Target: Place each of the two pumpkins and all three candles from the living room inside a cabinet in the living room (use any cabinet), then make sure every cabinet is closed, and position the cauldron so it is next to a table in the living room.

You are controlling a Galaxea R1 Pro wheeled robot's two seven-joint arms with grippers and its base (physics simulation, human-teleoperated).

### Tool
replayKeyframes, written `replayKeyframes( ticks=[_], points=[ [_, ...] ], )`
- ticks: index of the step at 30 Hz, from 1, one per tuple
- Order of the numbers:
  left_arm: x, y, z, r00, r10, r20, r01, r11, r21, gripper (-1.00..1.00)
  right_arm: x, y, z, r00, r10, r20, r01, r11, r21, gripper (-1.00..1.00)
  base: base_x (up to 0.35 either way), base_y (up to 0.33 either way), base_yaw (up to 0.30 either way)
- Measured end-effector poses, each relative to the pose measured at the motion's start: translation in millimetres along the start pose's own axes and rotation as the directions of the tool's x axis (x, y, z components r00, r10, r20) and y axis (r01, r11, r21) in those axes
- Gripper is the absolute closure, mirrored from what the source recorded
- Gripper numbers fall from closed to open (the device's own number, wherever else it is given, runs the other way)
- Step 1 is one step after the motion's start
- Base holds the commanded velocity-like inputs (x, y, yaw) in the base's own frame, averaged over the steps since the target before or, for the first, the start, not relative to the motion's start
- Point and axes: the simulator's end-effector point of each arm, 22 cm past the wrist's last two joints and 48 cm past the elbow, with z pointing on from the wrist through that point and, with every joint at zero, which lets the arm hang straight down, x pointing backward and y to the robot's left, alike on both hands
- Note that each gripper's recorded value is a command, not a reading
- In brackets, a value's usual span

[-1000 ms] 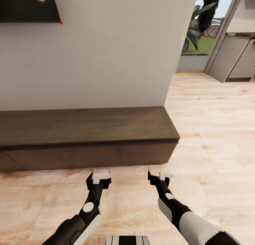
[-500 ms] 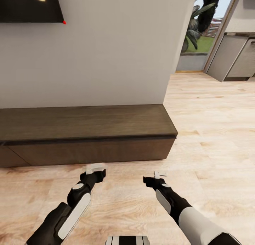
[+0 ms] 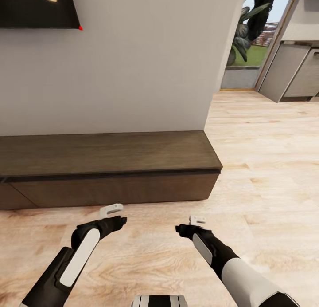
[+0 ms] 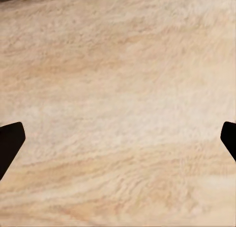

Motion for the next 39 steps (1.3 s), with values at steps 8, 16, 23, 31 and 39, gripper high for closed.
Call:
replayKeyframes(
  ticks=[8,16,23,31,39],
  points=[
    [-11,3,-6.6,0.999,-0.05,0.004,0.049,0.999,0.02,-1.0,0,33,-10.3,0.996,-0.011,-0.086,0.0,0.991,-0.13,-1.0,0.0,0.0,0.0],
    [-22,-5,-25.8,1.0,-0.016,0.009,0.016,0.999,0.04,-1.0,-15,85,-35.6,0.996,-0.021,-0.082,-0.008,0.939,-0.344,-1.0,0.0,0.0,0.0],
    [-23,-7,-37.9,1.0,0.016,-0.005,-0.015,0.999,0.045,-1.0,-27,89,-47.7,0.998,-0.026,-0.059,0.004,0.935,-0.355,-1.0,0.0,0.0,0.0],
    [-46,25,-53.0,0.998,-0.044,0.045,0.045,0.999,-0.028,-1.0,-41,93,-60.8,0.999,-0.032,-0.028,0.02,0.933,-0.358,-1.0,0.0,0.0,0.0],
    [-54,56,-70.8,0.995,-0.061,0.074,0.074,0.98,-0.185,-1.0,-52,98,-73.9,0.999,-0.032,-0.004,0.028,0.932,-0.361,-1.0,0.0,0.0,0.0]
  ],
)
